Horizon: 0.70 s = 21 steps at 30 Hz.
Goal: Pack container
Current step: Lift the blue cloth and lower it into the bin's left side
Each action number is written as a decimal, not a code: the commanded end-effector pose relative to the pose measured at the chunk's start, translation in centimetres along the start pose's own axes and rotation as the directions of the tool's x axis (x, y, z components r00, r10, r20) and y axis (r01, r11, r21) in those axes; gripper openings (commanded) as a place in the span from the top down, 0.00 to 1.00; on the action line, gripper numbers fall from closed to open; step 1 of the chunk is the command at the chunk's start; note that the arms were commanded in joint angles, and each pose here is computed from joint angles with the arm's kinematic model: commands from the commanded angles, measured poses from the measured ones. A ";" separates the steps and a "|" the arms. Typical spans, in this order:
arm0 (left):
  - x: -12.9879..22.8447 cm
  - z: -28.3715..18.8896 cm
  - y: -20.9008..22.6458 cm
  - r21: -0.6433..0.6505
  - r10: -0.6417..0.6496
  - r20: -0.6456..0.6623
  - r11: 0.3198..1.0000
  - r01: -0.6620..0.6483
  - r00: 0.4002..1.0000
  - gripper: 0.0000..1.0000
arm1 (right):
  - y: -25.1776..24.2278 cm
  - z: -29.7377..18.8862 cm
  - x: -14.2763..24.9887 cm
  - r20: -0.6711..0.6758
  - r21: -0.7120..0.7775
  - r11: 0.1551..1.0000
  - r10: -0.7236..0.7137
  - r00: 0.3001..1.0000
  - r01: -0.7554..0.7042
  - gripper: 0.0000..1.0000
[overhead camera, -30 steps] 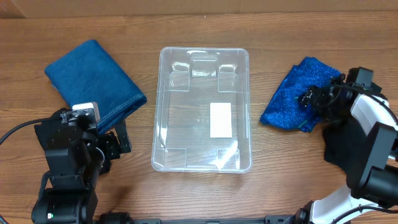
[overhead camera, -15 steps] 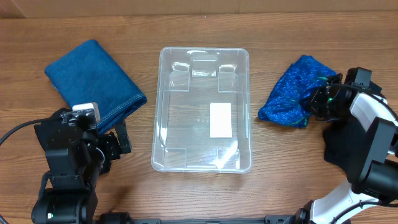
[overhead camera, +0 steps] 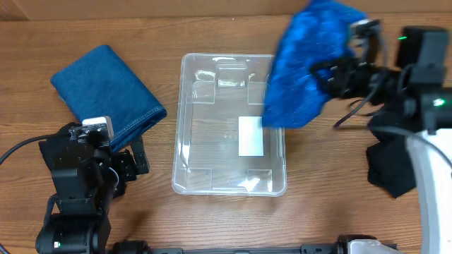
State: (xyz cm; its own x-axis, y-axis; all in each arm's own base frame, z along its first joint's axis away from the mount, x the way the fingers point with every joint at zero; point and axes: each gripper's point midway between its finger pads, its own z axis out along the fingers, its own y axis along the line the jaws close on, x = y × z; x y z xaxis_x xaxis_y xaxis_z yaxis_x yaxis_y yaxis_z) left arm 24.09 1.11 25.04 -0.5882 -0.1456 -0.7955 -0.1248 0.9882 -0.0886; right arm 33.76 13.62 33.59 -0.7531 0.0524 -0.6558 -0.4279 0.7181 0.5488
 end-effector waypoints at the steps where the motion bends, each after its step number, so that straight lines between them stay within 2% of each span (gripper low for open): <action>1: -1.2 -0.8 -0.1 -0.002 -0.005 0.038 1.000 0.005 0.999 0.00 | 4.5 3.4 2.1 -0.095 -0.089 0.991 -0.108 0.990 0.099 0.96; 5: -1.2 -0.8 0.0 -0.002 -0.005 0.038 1.000 0.005 0.999 0.00 | 7.0 10.3 6.4 -0.268 -0.155 0.979 -0.174 0.947 0.136 0.96; 11: -1.2 -0.8 0.0 -0.002 -0.005 0.038 1.000 0.005 0.999 0.00 | 5.6 19.1 11.6 -0.446 -0.165 0.984 -0.137 0.884 0.070 0.96; 20: -1.2 -0.8 0.0 -0.002 -0.005 0.038 1.000 0.005 0.999 0.00 | 2.6 24.6 12.9 -0.454 -0.125 0.990 -0.115 0.883 0.064 0.96; 21: -1.2 -0.8 0.0 -0.002 -0.005 0.038 1.000 0.005 0.999 0.00 | 2.2 24.9 13.3 -0.466 -0.113 0.992 -0.107 0.878 0.060 0.89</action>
State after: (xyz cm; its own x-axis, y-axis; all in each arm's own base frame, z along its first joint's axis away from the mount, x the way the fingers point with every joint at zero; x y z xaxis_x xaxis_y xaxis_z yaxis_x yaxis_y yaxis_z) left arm 24.09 1.11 25.04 -0.5882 -0.1456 -0.7955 -0.1248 0.9882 -0.0886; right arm 34.95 32.78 13.57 -0.8464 -0.3558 -0.3962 -0.5299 0.6363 0.5607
